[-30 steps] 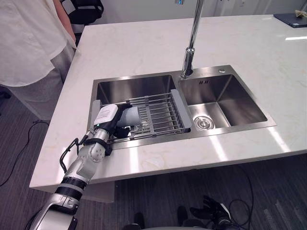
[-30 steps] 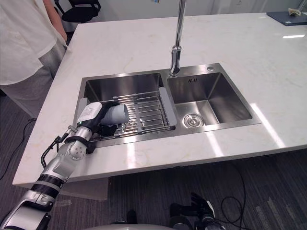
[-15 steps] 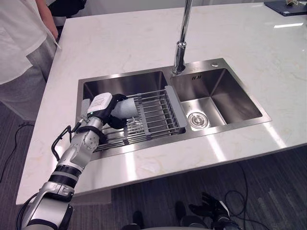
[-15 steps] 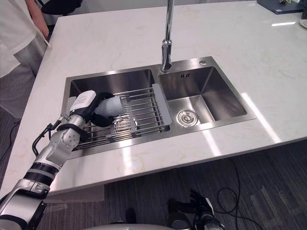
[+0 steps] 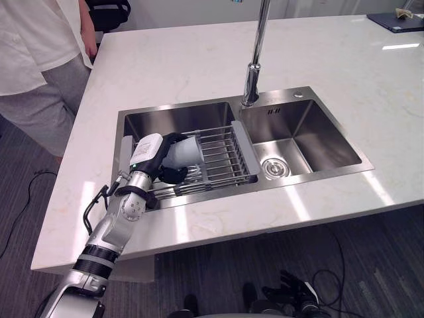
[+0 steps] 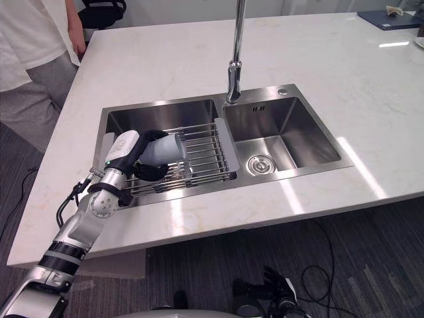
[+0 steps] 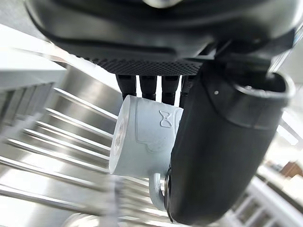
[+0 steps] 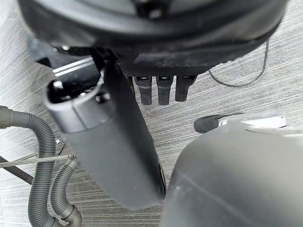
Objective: Walk over to the sink, pick up the cup, carry it to the dishwasher, place the cup inside the dishwasher, then close the dishwasher door
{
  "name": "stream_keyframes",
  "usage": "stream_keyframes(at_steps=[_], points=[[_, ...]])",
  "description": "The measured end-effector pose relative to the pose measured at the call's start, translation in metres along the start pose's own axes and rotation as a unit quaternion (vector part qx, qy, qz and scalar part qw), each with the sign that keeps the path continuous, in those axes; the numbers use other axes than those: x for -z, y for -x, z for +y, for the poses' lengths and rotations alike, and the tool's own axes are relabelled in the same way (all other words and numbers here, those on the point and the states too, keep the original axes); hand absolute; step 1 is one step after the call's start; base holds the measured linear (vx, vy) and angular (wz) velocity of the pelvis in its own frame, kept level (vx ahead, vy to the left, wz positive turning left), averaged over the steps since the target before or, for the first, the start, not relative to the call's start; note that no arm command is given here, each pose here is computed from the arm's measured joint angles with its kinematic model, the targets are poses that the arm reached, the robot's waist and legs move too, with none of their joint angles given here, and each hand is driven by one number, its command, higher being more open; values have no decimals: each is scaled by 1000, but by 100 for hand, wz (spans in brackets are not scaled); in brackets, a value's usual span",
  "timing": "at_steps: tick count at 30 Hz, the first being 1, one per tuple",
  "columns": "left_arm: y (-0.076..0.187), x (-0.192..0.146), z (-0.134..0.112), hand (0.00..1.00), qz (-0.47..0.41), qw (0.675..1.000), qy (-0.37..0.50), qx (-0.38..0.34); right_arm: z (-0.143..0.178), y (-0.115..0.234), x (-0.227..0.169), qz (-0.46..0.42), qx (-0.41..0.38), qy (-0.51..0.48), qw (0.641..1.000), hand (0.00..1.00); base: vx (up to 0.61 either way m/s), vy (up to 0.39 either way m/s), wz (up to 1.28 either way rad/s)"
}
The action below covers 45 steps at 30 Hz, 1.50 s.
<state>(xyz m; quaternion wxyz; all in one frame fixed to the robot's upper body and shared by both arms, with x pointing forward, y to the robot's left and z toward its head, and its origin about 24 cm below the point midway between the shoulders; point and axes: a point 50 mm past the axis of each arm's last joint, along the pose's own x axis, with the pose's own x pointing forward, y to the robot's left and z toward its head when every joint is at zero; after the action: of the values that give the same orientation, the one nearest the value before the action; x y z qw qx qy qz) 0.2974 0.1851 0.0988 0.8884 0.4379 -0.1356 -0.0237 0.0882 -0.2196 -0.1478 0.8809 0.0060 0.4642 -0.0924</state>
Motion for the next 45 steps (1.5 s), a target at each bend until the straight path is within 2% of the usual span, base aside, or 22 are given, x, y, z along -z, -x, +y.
stream_keyframes(at_steps=[4,10,13,20,29,37,45], points=[[13,-19,-1,30,-22,996,81,-43,0,0,-1,-4,2,-4,1000,90,-1,-7,4],[30,-43,2,30,-44,969,215,-117,-3,3,5,4,8,-10,1000,90,-20,-7,0],[42,-48,4,30,-45,942,294,-154,-3,4,9,7,13,-16,1000,90,0,0,0],[57,-50,-1,30,-24,884,431,-180,-2,9,16,12,22,-29,999,90,0,0,0],[74,-56,-2,30,-20,845,499,-189,-1,13,21,10,32,-53,998,90,0,0,0],[83,-62,-15,30,-10,836,525,-158,-1,14,22,11,35,-53,998,90,-8,-11,-18],[89,-78,-2,30,-51,826,535,-167,9,12,6,-22,30,-57,998,90,-48,-12,-5]])
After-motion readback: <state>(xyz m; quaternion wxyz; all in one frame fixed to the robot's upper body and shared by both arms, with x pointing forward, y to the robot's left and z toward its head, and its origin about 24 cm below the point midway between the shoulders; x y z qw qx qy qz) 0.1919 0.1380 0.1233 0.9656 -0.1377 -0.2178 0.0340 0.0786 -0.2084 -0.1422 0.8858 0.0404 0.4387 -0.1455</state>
